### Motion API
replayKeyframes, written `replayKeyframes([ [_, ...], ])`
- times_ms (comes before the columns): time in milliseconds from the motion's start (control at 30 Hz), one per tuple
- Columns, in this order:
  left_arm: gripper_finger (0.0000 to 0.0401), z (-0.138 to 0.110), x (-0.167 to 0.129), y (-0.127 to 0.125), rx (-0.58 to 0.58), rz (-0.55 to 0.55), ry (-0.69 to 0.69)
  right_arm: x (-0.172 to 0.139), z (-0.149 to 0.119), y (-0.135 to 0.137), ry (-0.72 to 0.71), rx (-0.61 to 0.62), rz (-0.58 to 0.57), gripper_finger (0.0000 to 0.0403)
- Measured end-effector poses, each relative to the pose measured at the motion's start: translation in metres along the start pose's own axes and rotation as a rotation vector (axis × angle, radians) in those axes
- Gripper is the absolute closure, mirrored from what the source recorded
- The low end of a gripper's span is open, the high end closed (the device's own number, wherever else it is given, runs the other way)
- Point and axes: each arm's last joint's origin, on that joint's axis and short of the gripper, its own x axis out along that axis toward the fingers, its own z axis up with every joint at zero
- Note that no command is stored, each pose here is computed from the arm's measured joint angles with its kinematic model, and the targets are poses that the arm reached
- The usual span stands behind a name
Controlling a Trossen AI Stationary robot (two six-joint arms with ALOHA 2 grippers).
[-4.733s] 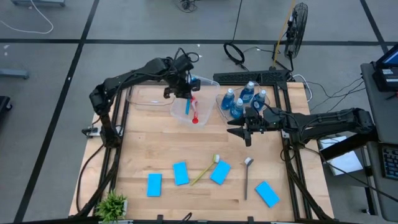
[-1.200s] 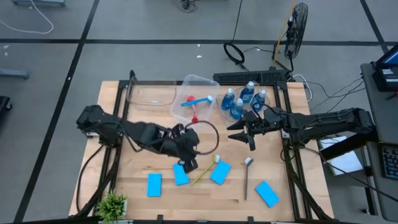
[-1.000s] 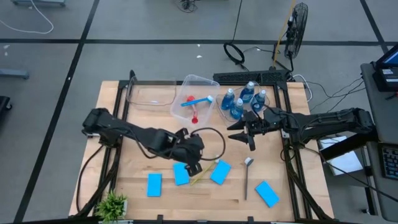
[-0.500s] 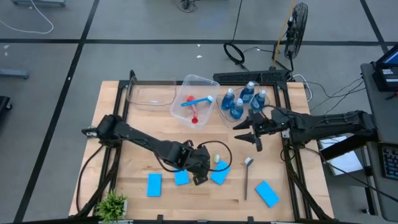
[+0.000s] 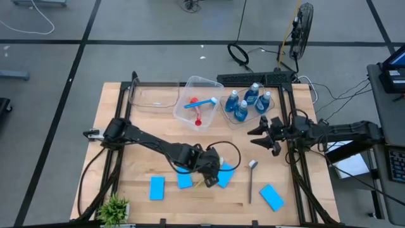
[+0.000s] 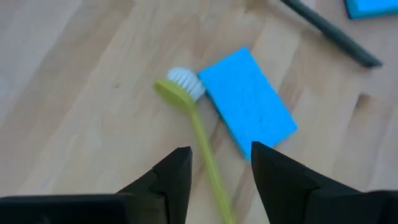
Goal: Pick & Place Kitchen Sink Supplies
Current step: Put the light green dish brush into the transparent container
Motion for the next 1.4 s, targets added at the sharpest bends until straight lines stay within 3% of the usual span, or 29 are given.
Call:
replayKeyframes([
  [267,0.0215,0.001,0.031,0.011,-0.143,0.001,0.097,-0.007,-0.027,-0.010,-0.014,0.069,0.006,0.0218],
  [533,0.0214,-0.006,0.046,0.009,-0.233,0.008,0.140,-0.007,-0.027,-0.010,-0.024,0.104,0.013,0.0218],
  [1400,0.0215,-0.027,0.086,0.010,-0.241,0.052,0.274,-0.007,-0.028,-0.011,-0.021,0.102,0.007,0.0218],
])
